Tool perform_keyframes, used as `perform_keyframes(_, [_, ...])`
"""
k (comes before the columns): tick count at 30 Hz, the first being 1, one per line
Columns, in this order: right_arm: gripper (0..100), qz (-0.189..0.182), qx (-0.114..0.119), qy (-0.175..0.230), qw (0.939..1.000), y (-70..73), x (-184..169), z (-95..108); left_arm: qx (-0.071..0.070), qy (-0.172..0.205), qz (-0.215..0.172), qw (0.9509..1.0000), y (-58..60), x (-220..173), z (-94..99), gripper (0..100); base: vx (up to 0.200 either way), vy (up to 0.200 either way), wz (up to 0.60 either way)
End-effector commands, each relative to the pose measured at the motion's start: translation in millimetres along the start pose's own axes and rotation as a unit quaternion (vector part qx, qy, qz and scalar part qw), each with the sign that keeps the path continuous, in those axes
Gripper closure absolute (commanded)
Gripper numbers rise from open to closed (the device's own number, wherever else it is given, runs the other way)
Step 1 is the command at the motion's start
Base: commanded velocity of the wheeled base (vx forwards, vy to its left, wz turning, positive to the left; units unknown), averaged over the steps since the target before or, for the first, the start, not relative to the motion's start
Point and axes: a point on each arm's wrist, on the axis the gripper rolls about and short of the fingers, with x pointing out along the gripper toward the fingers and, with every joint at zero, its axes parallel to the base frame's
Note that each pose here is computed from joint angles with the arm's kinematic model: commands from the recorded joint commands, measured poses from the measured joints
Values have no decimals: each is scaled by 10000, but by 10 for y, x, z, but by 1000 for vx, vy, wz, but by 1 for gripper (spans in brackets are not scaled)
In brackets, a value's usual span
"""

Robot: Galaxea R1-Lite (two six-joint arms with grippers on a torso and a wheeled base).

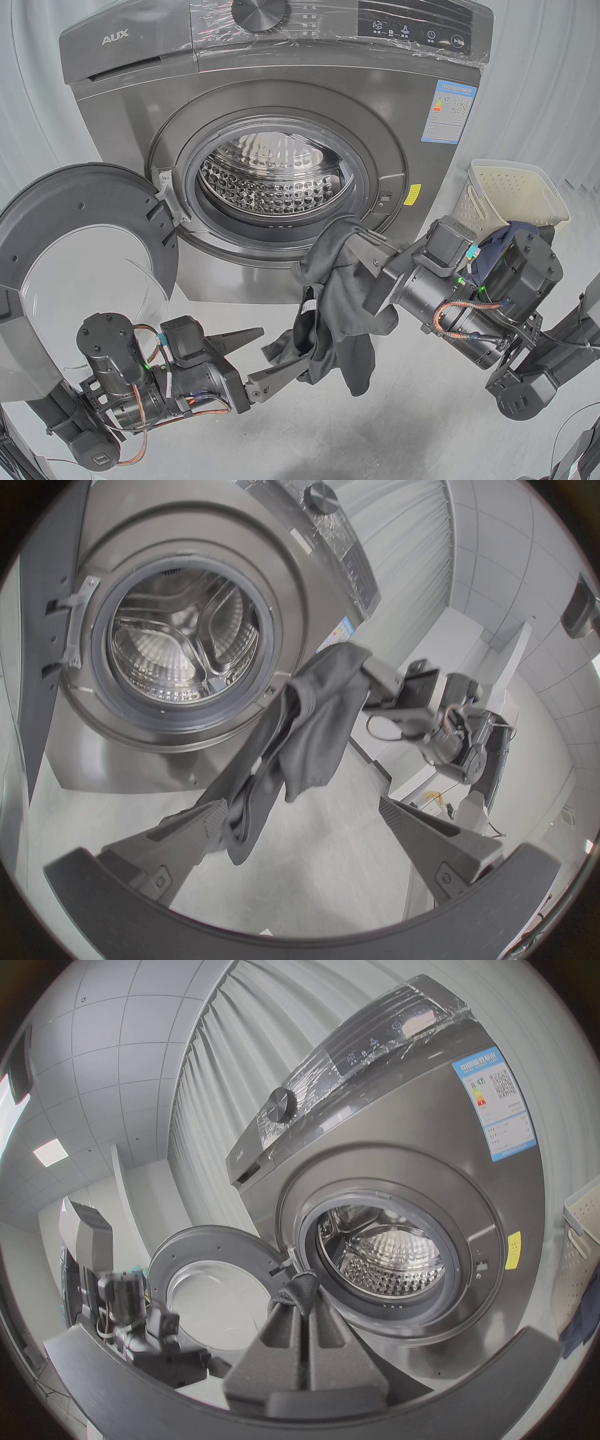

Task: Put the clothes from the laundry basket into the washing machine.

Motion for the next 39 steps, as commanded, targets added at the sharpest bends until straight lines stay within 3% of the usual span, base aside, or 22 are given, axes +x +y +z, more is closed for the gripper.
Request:
perform_keyframes(1, [100, 14, -3, -134, 9999, 9, 56, 45, -100, 349, 131, 9993, 93, 80, -176, 0, 0, 0, 0])
perform_keyframes(3, [100, 16, -4, -149, 9999, 9, 61, 51, -76, 391, 143, 9991, 103, 89, -197, 0, 0, 0, 0])
perform_keyframes(8, [100, -24, -22, -231, 9997, -17, 83, 89, 56, 536, 369, 9979, 257, 127, -280, 0, 0, 0, 0])
perform_keyframes(14, [100, -14, -21, -253, 9997, -8, 62, 110, 284, 609, 781, 9947, 629, 216, -357, 0, 0, 0, 0])
perform_keyframes(20, [100, 4, -2, -274, 9996, 6, 50, 129, 286, 500, 1109, 9922, 920, 281, -361, 0, 0, 0, 0])
perform_keyframes(28, [100, 9, 4, -258, 9997, 14, 49, 123, 231, 689, 958, 9927, 967, 375, -495, 0, 0, 0, 0])
perform_keyframes(34, [100, 10, 16, -212, 9998, 17, 34, 104, 428, 891, 581, 9934, 928, 385, -565, 0, 0, 0, 0])
perform_keyframes(39, [100, -23, 17, -201, 9998, 16, 28, 102, 597, 1092, 398, 9914, 974, 413, -686, 0, 0, 0, 0])
